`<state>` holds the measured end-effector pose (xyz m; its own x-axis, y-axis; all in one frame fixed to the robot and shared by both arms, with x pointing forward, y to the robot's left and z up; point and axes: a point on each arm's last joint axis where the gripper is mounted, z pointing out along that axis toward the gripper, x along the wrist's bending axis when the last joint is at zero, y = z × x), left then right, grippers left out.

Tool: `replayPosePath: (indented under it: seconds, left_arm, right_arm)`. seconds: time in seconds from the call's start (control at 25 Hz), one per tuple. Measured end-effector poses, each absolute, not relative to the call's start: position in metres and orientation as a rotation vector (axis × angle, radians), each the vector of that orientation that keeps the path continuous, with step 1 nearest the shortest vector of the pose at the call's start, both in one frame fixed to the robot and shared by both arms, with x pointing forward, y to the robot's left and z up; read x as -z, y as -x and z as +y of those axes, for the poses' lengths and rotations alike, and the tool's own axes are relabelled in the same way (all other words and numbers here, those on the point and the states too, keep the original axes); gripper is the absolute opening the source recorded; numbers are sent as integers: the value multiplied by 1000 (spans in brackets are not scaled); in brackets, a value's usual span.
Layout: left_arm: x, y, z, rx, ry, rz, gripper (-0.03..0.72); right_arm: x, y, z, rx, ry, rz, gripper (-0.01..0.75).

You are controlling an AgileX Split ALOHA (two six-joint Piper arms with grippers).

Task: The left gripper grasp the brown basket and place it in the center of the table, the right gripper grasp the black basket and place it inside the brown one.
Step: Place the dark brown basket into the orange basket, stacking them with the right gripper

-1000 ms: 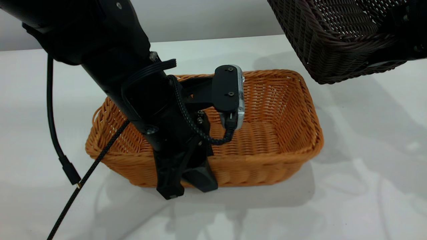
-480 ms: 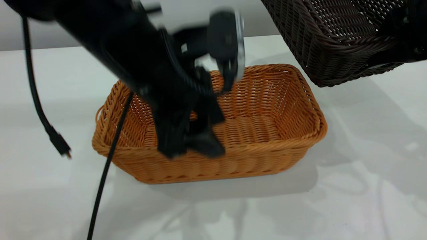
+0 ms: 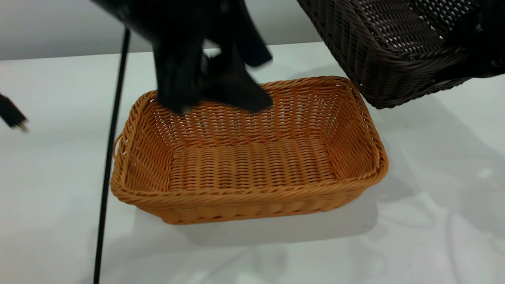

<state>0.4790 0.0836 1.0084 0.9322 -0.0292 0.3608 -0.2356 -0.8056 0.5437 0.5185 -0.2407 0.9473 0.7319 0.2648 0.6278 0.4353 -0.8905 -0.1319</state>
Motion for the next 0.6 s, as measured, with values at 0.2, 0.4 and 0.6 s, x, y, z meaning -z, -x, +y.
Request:
replayPosePath:
  seconds: [0.2,0.4,0.6]
  left_arm:
    - [-1057,-471,95,-680,-2332,-157,435]
    - [-1103,-459,111,-903,-2169,-110,434]
    - [-1149,-446,124,-1001,-1960,36,410]
  right_arm:
    - [-952,-520,-236,898,2613,-666,120]
    - [-977,-534,-228,947,2495,-970,120]
    - [-1003,-545,-222,866,2361,-1361,120]
